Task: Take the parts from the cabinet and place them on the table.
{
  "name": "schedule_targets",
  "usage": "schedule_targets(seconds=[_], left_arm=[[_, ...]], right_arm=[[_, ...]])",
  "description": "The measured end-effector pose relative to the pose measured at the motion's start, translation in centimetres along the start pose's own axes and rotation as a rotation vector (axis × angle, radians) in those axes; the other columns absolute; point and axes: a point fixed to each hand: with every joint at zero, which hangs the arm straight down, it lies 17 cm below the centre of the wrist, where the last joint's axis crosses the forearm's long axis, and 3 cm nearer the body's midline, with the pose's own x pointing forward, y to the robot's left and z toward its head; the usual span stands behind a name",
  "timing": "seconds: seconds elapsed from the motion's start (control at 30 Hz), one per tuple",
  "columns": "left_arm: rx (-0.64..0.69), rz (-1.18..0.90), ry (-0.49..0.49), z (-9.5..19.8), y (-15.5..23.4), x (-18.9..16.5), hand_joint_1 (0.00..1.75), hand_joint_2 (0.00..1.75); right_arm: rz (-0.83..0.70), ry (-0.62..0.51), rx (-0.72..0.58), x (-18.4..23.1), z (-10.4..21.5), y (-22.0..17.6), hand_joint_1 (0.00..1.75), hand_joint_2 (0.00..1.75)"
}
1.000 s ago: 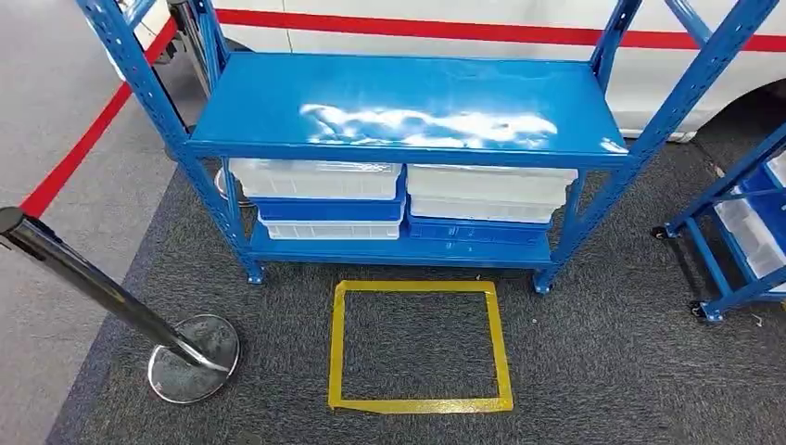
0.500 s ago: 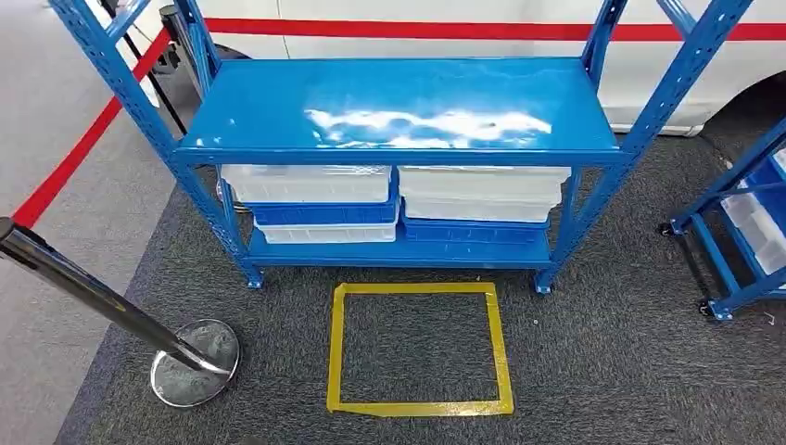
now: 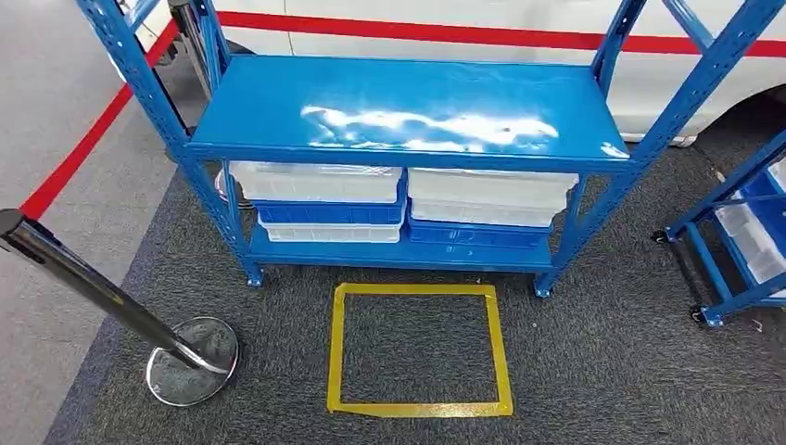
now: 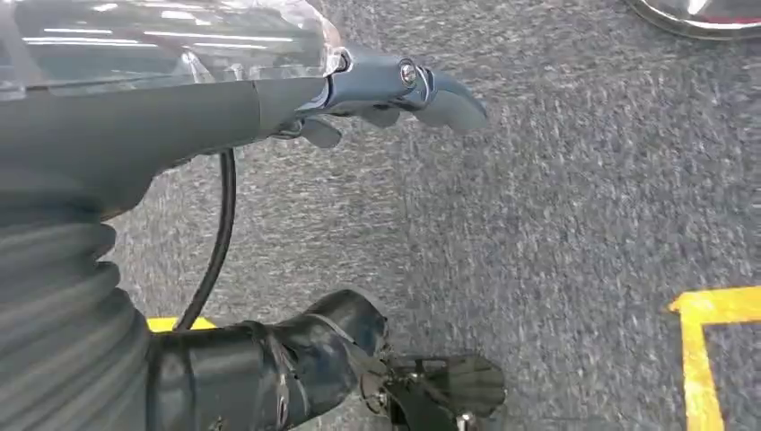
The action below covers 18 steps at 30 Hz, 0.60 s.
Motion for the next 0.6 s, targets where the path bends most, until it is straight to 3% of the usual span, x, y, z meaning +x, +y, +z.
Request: schedule_targets(seconds=[0.03, 0.2, 0.23, 0.53, 0.57, 0.6], left_arm=[[0.005, 0.011, -0.001, -0.2, 0.3, 0.3, 0.00, 0.00], [0.027, 0.046, -0.015, -1.4, 2.4, 2.1, 0.00, 0.00], [0.026, 0.052, -0.012, -1.6, 2.7, 2.3, 0.00, 0.00], [-0.022, 0.102, 0.092, -0.5, 2.2, -1.8, 0.00, 0.00], [-0.028, 0.106, 0.117, -0.1, 2.1, -3.0, 0.00, 0.00], [-0.040, 0.112, 0.142, 0.3, 1.8, -4.0, 0.00, 0.00]], right_arm=[[0.000, 0.012, 0.003, -0.8, 0.1, 0.0, 0.00, 0.00], [-0.002, 0.055, 0.025, -3.7, 0.5, 0.0, 0.00, 0.00], [-0.001, 0.061, 0.027, -4.2, 0.6, -0.1, 0.00, 1.75], [-0.017, 0.027, 0.045, -2.3, 0.2, -0.9, 0.00, 1.75], [-0.021, 0.006, 0.041, -1.3, 0.0, -1.1, 0.00, 0.00], [-0.026, -0.014, 0.040, -0.2, -0.1, -1.3, 0.00, 0.00]])
